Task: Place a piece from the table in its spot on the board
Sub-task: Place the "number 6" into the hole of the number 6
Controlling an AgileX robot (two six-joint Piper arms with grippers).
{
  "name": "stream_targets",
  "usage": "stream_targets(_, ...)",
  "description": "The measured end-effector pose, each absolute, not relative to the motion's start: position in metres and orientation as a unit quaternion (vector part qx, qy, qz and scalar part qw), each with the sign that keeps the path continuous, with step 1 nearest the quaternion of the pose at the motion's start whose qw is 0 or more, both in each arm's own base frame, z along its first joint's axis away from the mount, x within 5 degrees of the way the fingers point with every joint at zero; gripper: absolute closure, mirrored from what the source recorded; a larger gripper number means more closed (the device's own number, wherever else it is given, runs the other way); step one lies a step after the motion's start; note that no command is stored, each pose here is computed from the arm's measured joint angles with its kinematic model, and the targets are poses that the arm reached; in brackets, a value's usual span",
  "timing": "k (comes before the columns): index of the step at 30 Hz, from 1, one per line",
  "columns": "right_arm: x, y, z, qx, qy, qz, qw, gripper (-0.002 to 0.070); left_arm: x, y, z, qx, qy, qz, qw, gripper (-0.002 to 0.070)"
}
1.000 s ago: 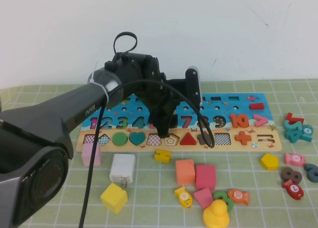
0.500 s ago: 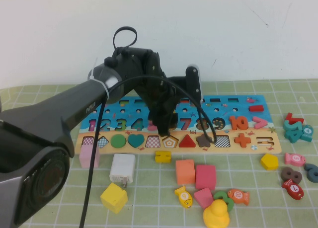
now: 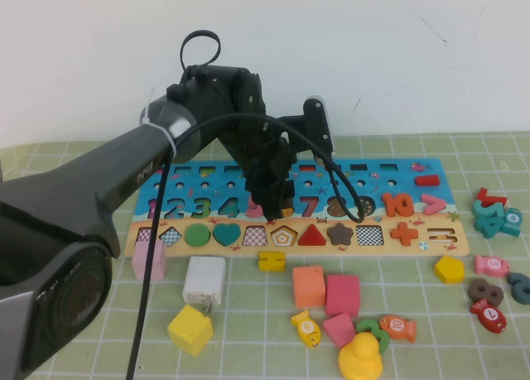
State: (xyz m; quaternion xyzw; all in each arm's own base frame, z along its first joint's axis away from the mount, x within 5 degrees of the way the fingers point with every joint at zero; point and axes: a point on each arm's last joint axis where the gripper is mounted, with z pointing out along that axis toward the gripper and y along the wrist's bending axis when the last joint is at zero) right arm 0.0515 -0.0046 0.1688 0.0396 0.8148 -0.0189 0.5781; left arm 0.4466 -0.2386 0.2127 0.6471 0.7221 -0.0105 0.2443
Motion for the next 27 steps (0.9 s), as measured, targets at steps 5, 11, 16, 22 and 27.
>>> stream_targets(5,0.0515,-0.0046,0.1688,0.040,0.815,-0.019,0.578,0.0678,0.4466,-0.2386,0.2128,0.645,0.724,-0.015,0.246,0.0323)
stream_targets(11,0.0515,-0.0046,0.1688,0.040,0.815,-0.019,0.578,0.0678,0.4461,-0.2405,0.2134,0.640,0.726,-0.026,0.251,0.0323)
stream_targets(16,0.0515,-0.0046,0.1688,0.040,0.815,-0.019,0.578,0.0678,0.4458,-0.2410,0.2135,0.637,0.728,-0.030,0.252,0.0323)
stream_targets(22,0.0515,-0.0046,0.1688,0.040,0.815,-0.019,0.578,0.0678,0.4460,-0.2411,0.2136,0.637,0.728,-0.030,0.253,0.0323)
stream_targets(27,0.0515,-0.0046,0.1688,0.040,0.815,-0.019,0.578,0.0678,0.4460,-0.2411,0.2136,0.637,0.728,-0.030,0.253,0.0323)
